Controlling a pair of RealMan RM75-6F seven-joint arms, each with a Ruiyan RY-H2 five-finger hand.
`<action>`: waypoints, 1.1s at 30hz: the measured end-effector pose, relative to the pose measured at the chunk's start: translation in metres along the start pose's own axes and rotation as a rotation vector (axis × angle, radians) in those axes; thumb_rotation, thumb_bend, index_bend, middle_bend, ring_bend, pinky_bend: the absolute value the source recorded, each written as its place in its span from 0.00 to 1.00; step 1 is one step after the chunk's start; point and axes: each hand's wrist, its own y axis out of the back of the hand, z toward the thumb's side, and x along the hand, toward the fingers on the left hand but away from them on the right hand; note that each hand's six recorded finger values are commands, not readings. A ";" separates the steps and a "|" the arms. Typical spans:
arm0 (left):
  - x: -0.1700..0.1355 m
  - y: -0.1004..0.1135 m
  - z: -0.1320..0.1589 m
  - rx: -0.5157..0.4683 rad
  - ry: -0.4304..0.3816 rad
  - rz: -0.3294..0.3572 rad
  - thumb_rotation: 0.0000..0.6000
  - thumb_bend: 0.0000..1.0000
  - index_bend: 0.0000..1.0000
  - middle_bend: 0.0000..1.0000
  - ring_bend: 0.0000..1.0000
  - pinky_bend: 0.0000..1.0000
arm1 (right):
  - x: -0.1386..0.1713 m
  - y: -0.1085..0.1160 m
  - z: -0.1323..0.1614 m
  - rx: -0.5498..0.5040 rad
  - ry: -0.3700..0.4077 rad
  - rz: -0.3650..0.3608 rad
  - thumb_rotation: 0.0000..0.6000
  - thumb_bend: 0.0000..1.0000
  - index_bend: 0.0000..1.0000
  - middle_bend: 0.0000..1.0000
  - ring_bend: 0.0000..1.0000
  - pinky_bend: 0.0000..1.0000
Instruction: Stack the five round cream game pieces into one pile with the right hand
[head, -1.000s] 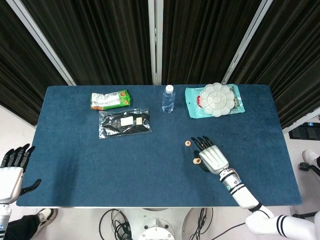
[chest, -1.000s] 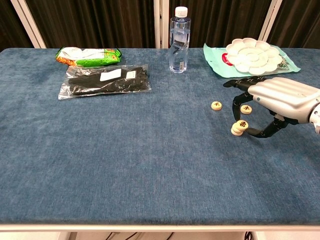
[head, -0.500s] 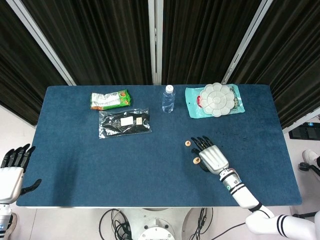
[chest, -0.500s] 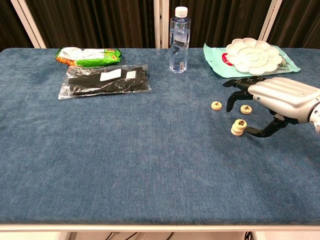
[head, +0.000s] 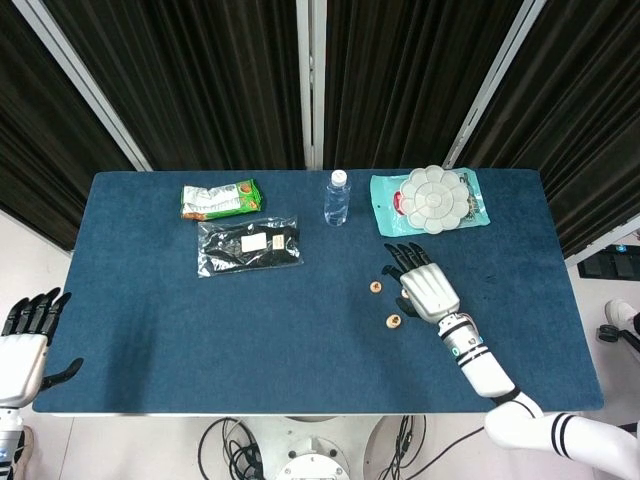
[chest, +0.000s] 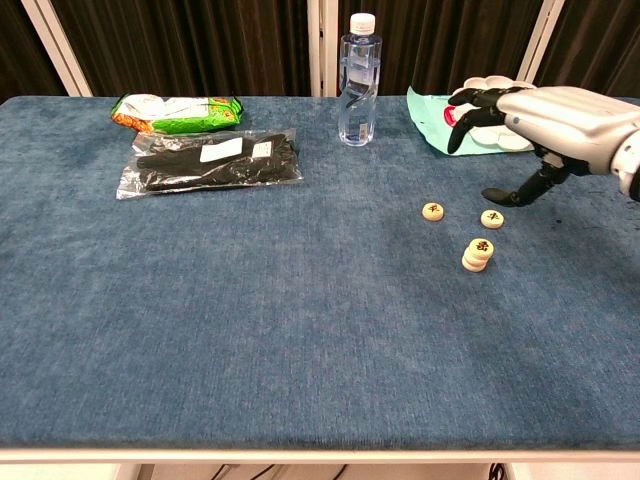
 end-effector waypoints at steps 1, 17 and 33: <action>0.000 0.000 0.000 0.002 0.000 -0.001 1.00 0.19 0.04 0.00 0.00 0.00 | -0.003 0.000 0.000 0.011 -0.006 0.004 1.00 0.23 0.29 0.02 0.00 0.00; 0.002 -0.002 -0.004 0.004 0.010 -0.011 1.00 0.19 0.04 0.00 0.00 0.00 | -0.048 -0.026 0.018 0.112 -0.096 0.129 1.00 0.22 0.37 0.04 0.00 0.00; 0.002 -0.002 -0.005 0.003 0.014 -0.008 1.00 0.19 0.04 0.00 0.00 0.00 | -0.056 -0.043 0.025 0.119 -0.115 0.158 1.00 0.22 0.42 0.05 0.00 0.00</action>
